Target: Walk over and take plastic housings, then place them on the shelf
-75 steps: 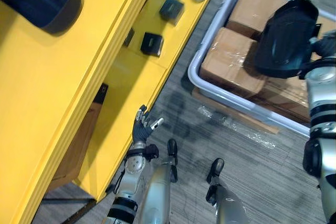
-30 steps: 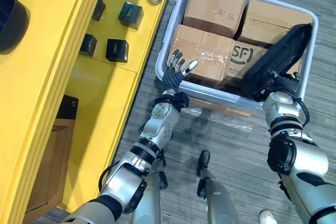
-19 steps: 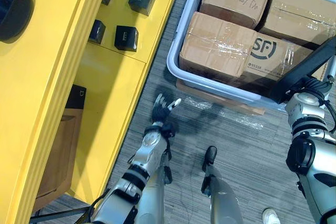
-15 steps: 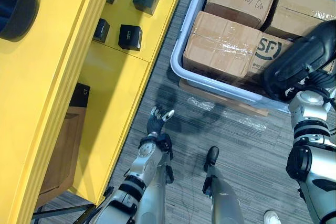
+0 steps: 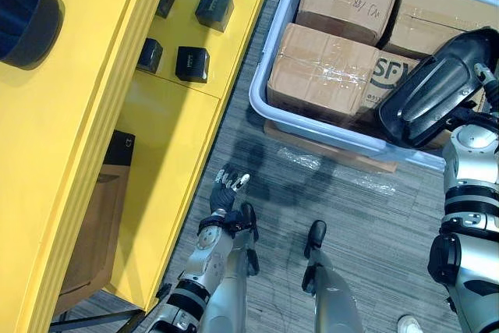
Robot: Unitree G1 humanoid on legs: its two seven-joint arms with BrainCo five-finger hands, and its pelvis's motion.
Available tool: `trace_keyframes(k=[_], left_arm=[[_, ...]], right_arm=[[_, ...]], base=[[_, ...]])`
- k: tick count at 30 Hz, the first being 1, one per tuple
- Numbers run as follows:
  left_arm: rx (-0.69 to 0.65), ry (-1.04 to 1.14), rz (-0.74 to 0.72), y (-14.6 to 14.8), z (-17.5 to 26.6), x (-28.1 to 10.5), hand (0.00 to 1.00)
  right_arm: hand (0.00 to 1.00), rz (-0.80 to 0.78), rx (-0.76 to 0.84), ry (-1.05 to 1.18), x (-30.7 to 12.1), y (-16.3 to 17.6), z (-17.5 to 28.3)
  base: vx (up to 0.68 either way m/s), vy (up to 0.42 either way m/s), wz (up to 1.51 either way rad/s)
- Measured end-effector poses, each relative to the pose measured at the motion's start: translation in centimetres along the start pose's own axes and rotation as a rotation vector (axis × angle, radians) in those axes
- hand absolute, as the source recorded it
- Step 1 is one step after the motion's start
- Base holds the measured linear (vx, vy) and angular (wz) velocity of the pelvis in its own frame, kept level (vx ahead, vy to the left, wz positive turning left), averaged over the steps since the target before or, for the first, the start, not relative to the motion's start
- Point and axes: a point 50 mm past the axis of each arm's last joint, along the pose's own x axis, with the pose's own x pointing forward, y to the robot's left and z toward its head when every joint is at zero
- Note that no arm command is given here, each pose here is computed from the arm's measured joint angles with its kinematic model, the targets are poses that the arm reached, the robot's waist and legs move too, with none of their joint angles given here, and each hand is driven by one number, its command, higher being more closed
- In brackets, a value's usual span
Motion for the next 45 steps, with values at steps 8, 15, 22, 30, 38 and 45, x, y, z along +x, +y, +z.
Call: trace_keyframes(k=[8,15,22,30,38,45], left_arm=[[-0.012,0.007,0.013,0.1,-0.2,-0.1,0.0],[-0.05,0.021,0.022,-0.1,-0.6,-0.2,0.0],[-0.066,0.041,0.041,0.5,-1.2,-0.7,0.0],[-0.087,0.042,0.012,0.1,-1.4,-1.3,0.0],[-0.1,0.049,-0.01,-0.2,-1.4,-1.3,0.0],[-0.141,0.046,-0.031,-0.8,-1.3,-1.9,0.0]], right_arm=[[0.0,-0.019,-0.003,0.146,-0.5,0.0,-2.8],[0.0,-0.007,-0.015,0.392,-1.1,0.2,-6.4],[0.0,0.007,-0.011,0.461,0.4,-0.2,-6.0],[0.0,-0.037,-0.096,0.415,4.8,-4.1,-2.6],[1.0,-0.078,-0.131,0.478,6.0,-7.1,-2.6],[1.0,0.024,-0.063,0.579,5.2,-6.5,-4.0]], base=[[0.0,-0.001,-0.01],[0.01,-0.001,0.06],[0.01,-0.006,0.15],[0.01,-0.001,0.06],[0.03,-0.009,0.0],[0.01,-0.01,-0.01]])
